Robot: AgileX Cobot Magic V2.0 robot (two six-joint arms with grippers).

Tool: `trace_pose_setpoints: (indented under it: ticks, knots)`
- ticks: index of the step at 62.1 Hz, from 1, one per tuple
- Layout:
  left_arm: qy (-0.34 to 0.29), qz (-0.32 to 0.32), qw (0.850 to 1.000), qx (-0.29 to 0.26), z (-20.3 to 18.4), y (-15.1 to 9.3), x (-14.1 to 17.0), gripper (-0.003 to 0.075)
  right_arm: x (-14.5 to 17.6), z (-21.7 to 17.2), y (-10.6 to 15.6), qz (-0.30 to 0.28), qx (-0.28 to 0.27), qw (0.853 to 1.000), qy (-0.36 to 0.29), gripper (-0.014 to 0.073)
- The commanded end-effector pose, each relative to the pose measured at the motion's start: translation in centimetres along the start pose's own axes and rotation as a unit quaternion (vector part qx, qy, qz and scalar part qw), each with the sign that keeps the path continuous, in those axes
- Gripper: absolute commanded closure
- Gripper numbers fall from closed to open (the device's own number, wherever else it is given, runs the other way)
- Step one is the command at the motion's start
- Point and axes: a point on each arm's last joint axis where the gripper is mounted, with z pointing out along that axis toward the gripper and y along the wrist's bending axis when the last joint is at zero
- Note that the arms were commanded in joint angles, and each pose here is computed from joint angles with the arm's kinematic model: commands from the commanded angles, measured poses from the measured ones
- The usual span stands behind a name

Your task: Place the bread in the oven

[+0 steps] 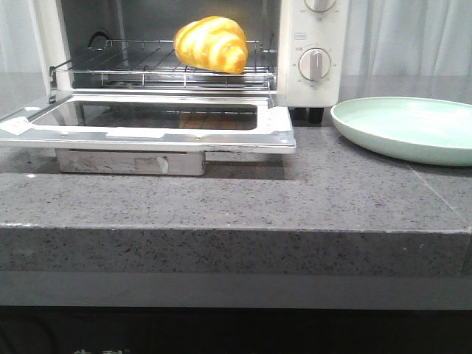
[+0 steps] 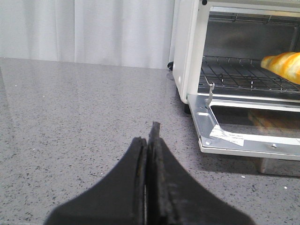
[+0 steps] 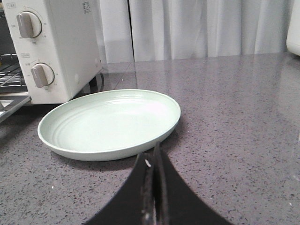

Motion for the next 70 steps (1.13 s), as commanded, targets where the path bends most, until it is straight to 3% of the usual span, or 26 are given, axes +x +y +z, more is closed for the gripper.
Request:
trace_pose_setpoints:
  ticks: [1,11,70]
  knots:
    - [-0.042,-0.003,0.999,-0.001,-0.16,0.03,0.05,0.0738,-0.97,-0.25,0.02,-0.008,0.0,0.998,-0.057,0.0664]
    - [-0.042,-0.003,0.999,-0.001,-0.16,0.03,0.05,0.0738,-0.97,-0.25,0.03,-0.029,0.001,0.998,-0.056,0.0664]
    - [-0.042,-0.003,0.999,-0.001,-0.16,0.03,0.05,0.0738,-0.97,-0.24,0.03,-0.029,0.001,0.998,-0.056,0.0664]
